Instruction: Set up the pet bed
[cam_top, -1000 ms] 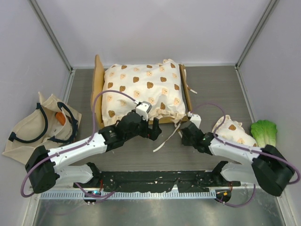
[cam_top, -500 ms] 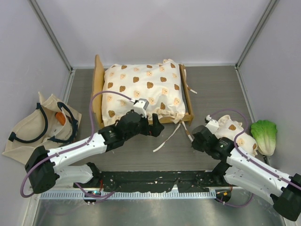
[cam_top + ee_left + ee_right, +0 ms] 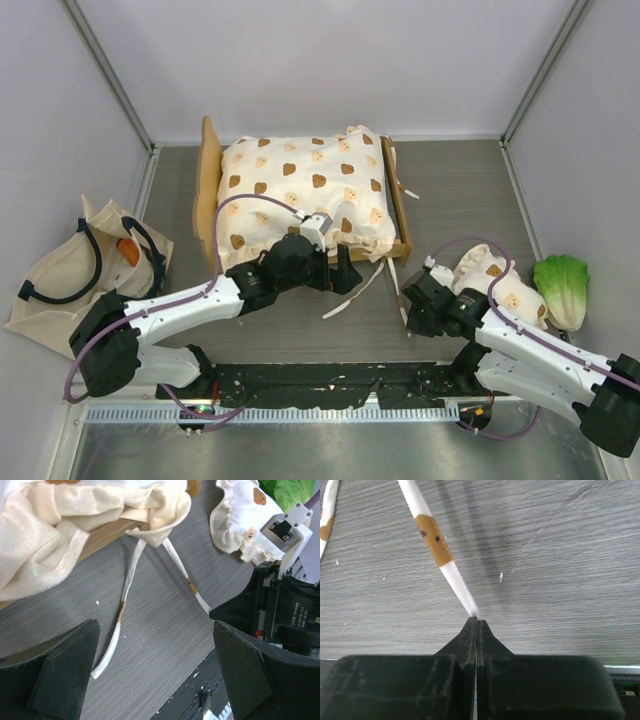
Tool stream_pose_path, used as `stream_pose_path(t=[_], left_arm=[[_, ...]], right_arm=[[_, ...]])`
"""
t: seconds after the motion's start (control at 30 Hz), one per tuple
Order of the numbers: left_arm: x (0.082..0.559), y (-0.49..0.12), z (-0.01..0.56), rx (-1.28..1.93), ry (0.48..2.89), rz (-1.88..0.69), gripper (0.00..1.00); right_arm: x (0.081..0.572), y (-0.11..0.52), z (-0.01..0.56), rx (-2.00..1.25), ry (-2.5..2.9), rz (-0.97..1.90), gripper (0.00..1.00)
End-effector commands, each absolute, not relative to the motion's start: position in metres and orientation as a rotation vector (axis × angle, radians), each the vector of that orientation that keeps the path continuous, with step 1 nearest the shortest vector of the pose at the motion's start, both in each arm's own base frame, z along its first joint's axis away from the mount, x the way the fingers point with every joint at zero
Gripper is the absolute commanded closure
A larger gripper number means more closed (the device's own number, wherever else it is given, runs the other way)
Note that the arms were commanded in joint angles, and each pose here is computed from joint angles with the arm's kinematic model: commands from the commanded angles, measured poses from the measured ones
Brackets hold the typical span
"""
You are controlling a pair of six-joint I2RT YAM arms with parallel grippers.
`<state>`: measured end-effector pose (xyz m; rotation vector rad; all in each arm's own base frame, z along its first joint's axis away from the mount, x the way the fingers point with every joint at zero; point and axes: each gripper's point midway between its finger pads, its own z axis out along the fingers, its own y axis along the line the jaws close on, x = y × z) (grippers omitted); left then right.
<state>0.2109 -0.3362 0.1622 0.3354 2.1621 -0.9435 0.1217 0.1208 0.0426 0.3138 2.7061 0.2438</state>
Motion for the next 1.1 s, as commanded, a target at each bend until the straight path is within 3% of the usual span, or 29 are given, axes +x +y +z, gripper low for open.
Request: stream_pose_path(t=[0.0,0.23,0.4,0.87,1.07], left_arm=[[0.209,-0.359,0.196,0.361,2.088,-1.077,0.00],[0.194,-0.382,0.174,0.299,2.211,-1.177,0.05],[0.175,-0.410,0.157,0.230,2.288,-1.293,0.16],[0.157,-0.418,0.121,0.064,2.390,-1.342,0.33],[0.162,-0.419,0.114,-0.031,2.384,-1.351,0.34]], right_arm=[[0.123,0.139,0.059,0.258,2.692,0.381,0.99],[0.132,0.176,0.073,0.269,2.587,0.681,0.99],[0.140,0.192,0.097,0.344,2.440,0.892,0.99],[0.137,0.187,0.097,0.331,2.418,0.907,0.99],[0.137,0.187,0.101,0.329,2.398,0.921,0.99]])
